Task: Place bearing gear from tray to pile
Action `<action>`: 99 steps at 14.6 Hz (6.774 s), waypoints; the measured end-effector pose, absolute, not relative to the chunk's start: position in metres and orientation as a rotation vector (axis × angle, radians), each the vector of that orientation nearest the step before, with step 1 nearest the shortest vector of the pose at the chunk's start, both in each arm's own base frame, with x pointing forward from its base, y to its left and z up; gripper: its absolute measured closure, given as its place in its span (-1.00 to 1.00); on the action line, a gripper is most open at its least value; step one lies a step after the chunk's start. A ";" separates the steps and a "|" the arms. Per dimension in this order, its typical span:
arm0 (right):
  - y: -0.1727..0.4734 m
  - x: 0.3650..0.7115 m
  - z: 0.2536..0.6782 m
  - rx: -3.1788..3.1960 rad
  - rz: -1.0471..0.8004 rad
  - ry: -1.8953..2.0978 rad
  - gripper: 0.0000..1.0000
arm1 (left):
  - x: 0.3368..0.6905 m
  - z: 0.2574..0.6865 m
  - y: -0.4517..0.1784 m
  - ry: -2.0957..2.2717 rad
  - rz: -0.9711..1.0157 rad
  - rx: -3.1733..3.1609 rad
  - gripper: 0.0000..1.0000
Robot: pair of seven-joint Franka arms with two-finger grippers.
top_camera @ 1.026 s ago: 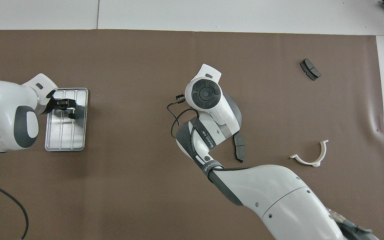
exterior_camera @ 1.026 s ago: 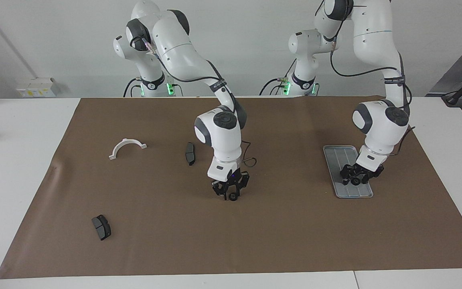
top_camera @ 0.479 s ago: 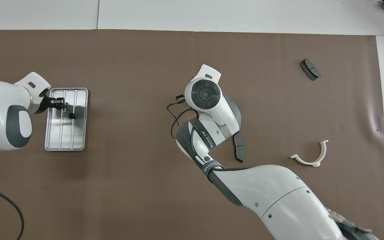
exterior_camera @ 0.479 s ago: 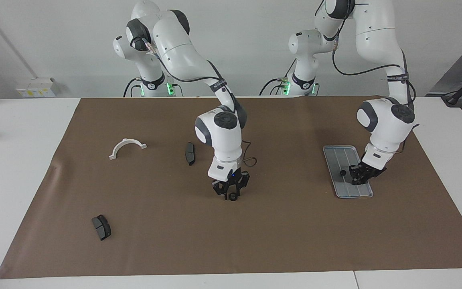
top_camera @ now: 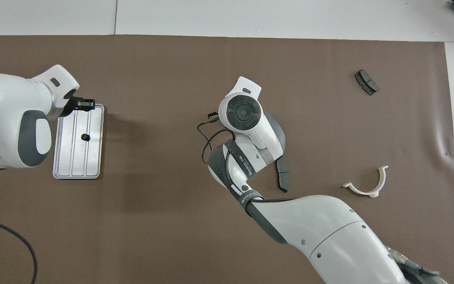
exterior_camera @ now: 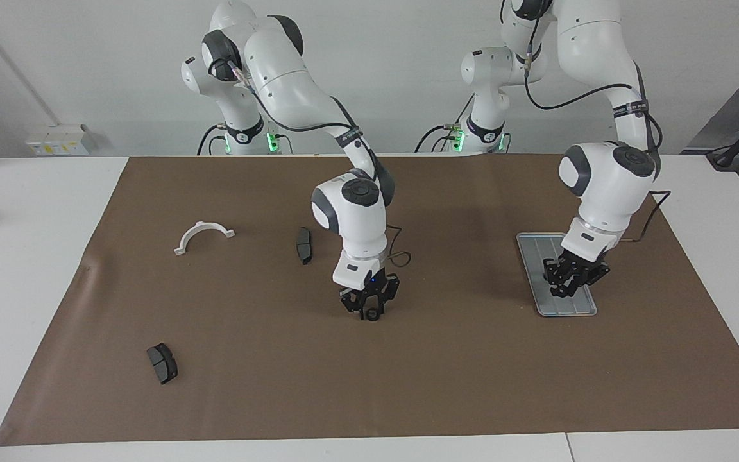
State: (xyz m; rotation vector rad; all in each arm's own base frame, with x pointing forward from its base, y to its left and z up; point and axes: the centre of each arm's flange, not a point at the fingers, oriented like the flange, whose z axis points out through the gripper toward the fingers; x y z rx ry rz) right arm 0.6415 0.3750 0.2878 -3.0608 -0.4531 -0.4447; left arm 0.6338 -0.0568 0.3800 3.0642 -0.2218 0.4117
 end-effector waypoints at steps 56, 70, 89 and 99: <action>0.304 0.667 0.332 -2.999 -0.533 -0.199 -1.00 | 0.614 0.409 -0.166 -0.034 0.274 3.055 -1.00; 0.346 0.665 0.287 -3.003 -0.625 -0.396 -0.18 | 0.587 0.362 -0.007 -0.098 0.244 3.110 -1.00; 0.309 0.674 0.315 -3.076 -0.529 -0.325 0.30 | 0.571 0.305 -0.001 -0.081 0.278 3.111 0.53; 0.113 0.565 0.325 -3.178 -0.206 -0.272 0.30 | 0.610 0.401 -0.151 -0.117 0.510 2.997 0.53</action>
